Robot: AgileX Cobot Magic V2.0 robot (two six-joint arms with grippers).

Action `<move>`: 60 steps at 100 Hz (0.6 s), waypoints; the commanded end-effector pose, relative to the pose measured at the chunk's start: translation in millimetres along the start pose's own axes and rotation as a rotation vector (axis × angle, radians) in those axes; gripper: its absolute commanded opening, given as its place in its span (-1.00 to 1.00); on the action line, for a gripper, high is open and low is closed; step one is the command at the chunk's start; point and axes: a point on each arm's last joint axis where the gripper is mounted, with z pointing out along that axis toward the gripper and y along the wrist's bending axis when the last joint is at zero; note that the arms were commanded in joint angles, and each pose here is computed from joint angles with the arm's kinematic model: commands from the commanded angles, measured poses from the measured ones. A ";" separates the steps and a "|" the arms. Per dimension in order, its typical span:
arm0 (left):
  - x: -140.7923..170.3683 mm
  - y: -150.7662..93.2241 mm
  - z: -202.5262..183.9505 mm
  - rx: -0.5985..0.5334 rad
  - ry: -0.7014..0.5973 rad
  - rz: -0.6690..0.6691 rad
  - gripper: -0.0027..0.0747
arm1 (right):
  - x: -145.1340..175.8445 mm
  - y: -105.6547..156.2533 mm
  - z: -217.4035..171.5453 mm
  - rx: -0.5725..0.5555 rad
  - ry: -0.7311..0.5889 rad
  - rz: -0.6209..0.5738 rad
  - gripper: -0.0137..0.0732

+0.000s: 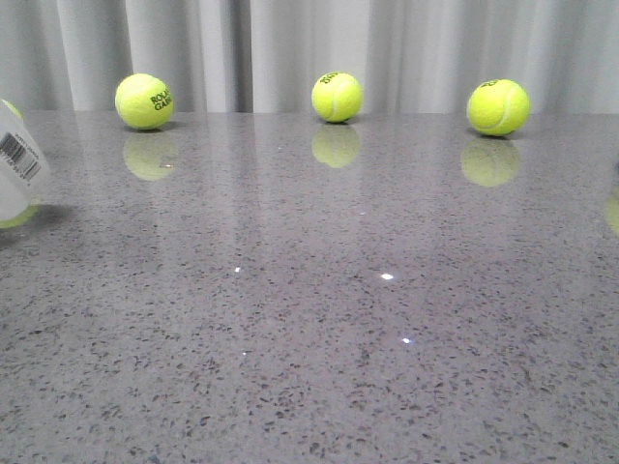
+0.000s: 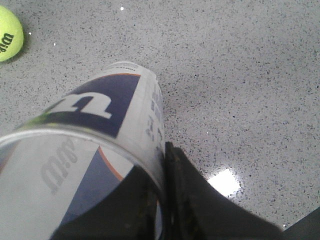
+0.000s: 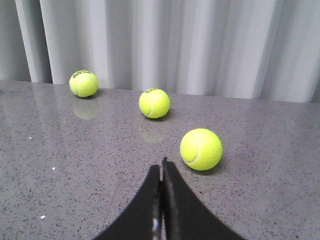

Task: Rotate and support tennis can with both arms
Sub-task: 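Lift the can with the left gripper and stand it upright on its end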

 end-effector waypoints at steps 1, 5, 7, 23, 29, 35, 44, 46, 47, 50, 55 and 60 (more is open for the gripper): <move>-3.0 -2.9 -6.4 0.016 -0.027 -0.017 -0.96 | -14.0 -1.0 -1.1 0.011 -0.088 0.001 -0.84; -3.0 -2.9 -6.4 0.016 -0.027 -0.026 -0.92 | -14.0 -1.0 -1.1 0.011 -0.088 0.001 -0.84; -3.2 -3.0 -6.1 0.018 -0.027 -0.029 -0.88 | -14.0 -1.0 -1.1 0.011 -0.088 0.001 -0.84; -7.4 -4.4 0.8 0.062 -0.016 -0.045 -0.34 | -14.0 -1.0 -1.1 0.011 -0.088 0.001 -0.84; -10.8 -3.9 6.3 0.081 -0.005 -0.053 -0.09 | -14.0 -1.0 -1.1 0.011 -0.088 0.001 -0.84; -15.0 -3.3 13.1 0.100 0.001 -0.063 0.10 | -14.0 -1.0 -1.1 0.011 -0.088 0.001 -0.84; -22.1 0.2 25.9 0.112 0.019 -0.075 0.23 | -14.0 -1.0 -1.1 0.011 -0.088 0.001 -0.84; -24.3 1.3 28.4 0.112 0.020 -0.077 0.23 | -14.0 -1.0 -1.1 0.011 -0.088 0.001 -0.84; -25.5 1.7 28.6 0.111 0.018 -0.075 0.23 | -14.0 -1.0 -1.1 0.011 -0.088 0.001 -0.84; -29.3 3.4 32.4 0.113 0.027 -0.077 0.23 | -14.0 -1.0 -1.1 0.011 -0.088 0.001 -0.84; -36.5 6.0 35.4 0.113 0.029 -0.077 0.23 | -14.0 -1.0 -1.1 0.011 -0.088 0.001 -0.84; -44.4 8.4 36.2 0.112 0.021 -0.072 0.23 | -14.0 -1.0 -1.1 0.011 -0.088 0.001 -0.84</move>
